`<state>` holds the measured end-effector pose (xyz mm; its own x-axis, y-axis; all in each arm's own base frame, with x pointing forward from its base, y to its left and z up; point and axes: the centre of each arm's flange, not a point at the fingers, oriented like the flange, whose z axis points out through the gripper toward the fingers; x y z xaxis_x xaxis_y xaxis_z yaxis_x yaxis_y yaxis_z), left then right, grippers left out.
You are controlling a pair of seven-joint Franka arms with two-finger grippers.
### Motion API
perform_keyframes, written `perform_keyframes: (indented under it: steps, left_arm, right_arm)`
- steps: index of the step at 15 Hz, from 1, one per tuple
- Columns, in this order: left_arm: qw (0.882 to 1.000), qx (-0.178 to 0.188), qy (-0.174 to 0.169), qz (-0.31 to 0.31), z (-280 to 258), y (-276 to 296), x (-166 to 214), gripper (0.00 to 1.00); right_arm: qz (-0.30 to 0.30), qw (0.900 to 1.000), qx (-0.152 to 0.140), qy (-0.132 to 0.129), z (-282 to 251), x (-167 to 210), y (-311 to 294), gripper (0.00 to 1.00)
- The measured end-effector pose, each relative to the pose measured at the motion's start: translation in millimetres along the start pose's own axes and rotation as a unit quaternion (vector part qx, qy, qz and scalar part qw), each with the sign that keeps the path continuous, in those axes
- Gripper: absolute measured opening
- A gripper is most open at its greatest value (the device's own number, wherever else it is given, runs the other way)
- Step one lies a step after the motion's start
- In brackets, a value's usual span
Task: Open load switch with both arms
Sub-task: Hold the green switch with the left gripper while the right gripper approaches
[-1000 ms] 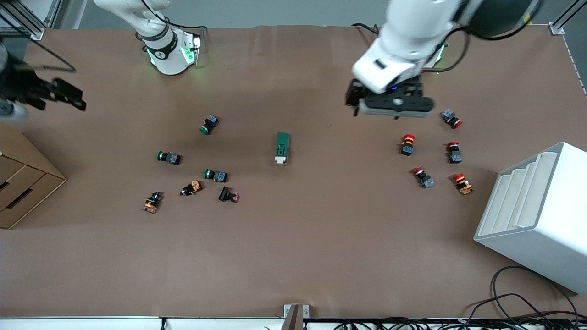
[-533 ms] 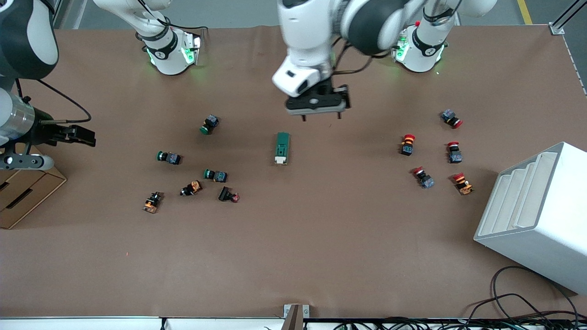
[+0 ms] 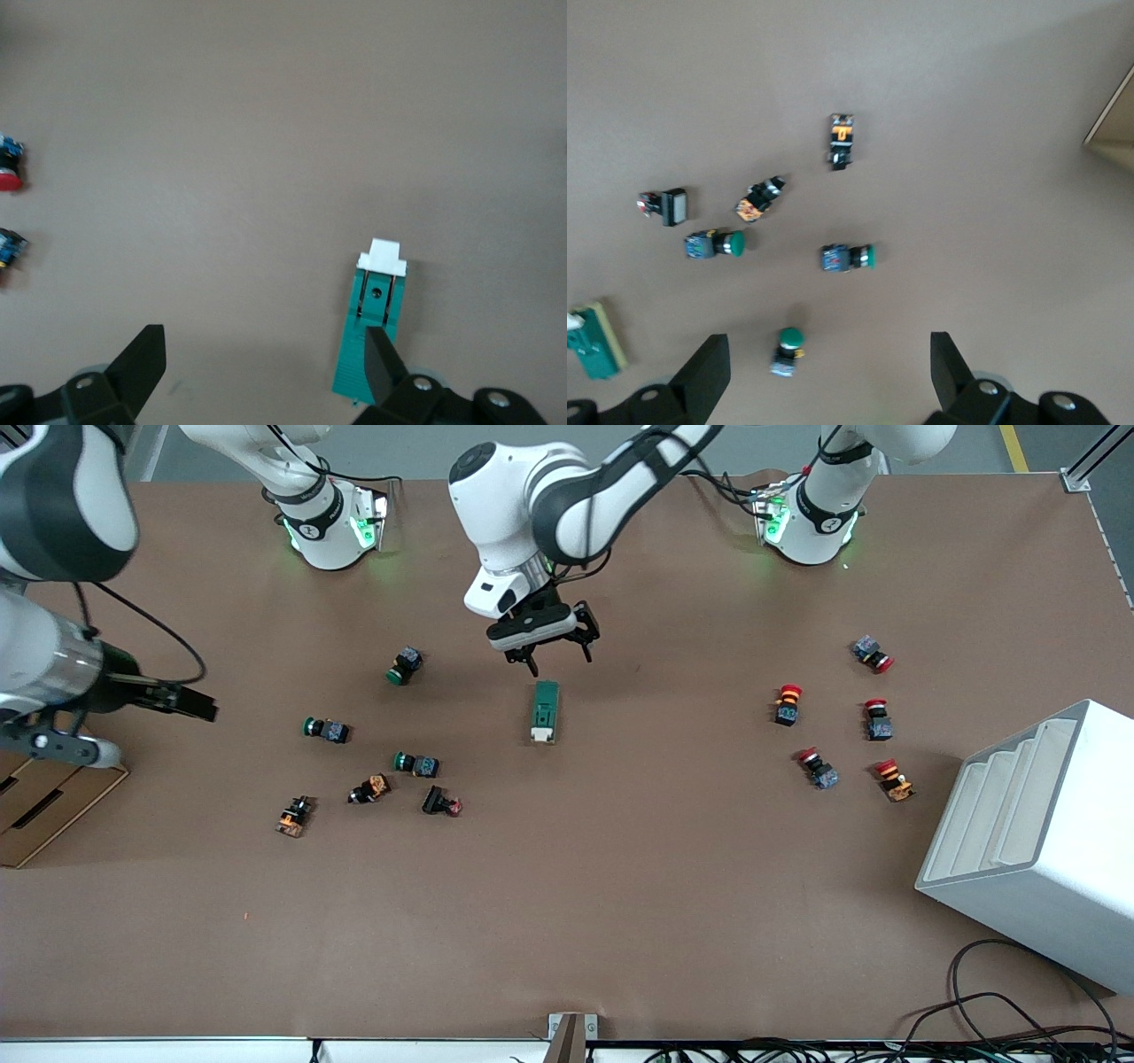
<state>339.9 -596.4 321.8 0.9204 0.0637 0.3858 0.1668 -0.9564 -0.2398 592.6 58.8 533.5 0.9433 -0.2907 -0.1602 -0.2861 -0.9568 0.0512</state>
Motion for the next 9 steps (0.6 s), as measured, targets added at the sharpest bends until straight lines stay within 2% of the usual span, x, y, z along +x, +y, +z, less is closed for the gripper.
perform_keyframes:
  steps: [6, 9]
  left_arm:
    - [0.998, -0.003, 0.064, -0.002, 37.8, 25.2, -60.0, 0.97]
    - [0.993, -0.012, 0.116, -0.029, 61.0, 34.0, -86.1, 0.97]
  right_arm:
    - [0.076, 0.997, -0.009, -0.006, 44.6, -7.3, -84.8, 1.0]
    - [0.111, 0.994, -0.006, -0.012, 68.7, -6.3, -112.6, 1.0]
